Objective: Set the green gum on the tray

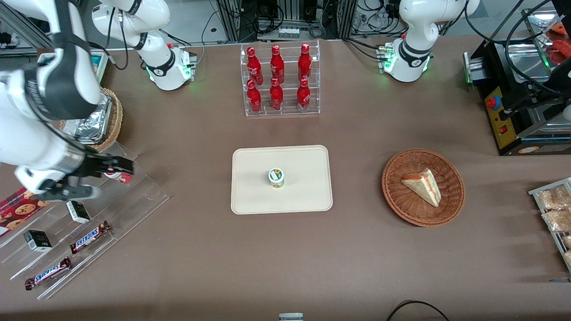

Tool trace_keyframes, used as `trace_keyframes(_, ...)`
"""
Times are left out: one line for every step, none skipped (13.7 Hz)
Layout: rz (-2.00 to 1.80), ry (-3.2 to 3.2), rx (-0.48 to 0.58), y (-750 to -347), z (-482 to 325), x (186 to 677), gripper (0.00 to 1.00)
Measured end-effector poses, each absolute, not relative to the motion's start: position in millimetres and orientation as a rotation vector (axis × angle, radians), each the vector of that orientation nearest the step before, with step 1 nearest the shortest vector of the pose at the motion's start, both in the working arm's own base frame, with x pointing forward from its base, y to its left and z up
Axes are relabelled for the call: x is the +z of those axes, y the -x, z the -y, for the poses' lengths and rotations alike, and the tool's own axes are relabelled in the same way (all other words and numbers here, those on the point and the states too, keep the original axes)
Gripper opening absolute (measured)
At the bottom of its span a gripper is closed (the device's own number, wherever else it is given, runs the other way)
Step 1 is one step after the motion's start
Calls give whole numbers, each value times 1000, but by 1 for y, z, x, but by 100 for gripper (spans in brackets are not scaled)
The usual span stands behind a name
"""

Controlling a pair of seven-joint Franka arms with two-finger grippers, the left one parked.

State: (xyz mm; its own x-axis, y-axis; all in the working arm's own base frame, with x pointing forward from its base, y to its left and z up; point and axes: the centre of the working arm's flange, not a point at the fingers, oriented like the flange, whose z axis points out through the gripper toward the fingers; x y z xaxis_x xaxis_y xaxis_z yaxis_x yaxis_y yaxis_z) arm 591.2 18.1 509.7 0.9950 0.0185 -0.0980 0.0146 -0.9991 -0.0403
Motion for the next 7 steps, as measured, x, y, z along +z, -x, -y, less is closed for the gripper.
trace_keyframes(26, 3094, 141, -586, -6, 515, 100)
trace_keyframes(45, 3091, 132, -581, 2, 520, 100)
trace_keyframes(71, 3088, 128, -577, 8, 525, 100)
trace_keyframes(79, 3084, 140, -571, 11, 529, 100)
trace_keyframes(76, 3080, 157, -566, 14, 534, 100)
trace_keyframes(66, 3077, 169, -560, 20, 539, 100)
trace_keyframes(56, 3078, 179, -555, 26, 544, 100)
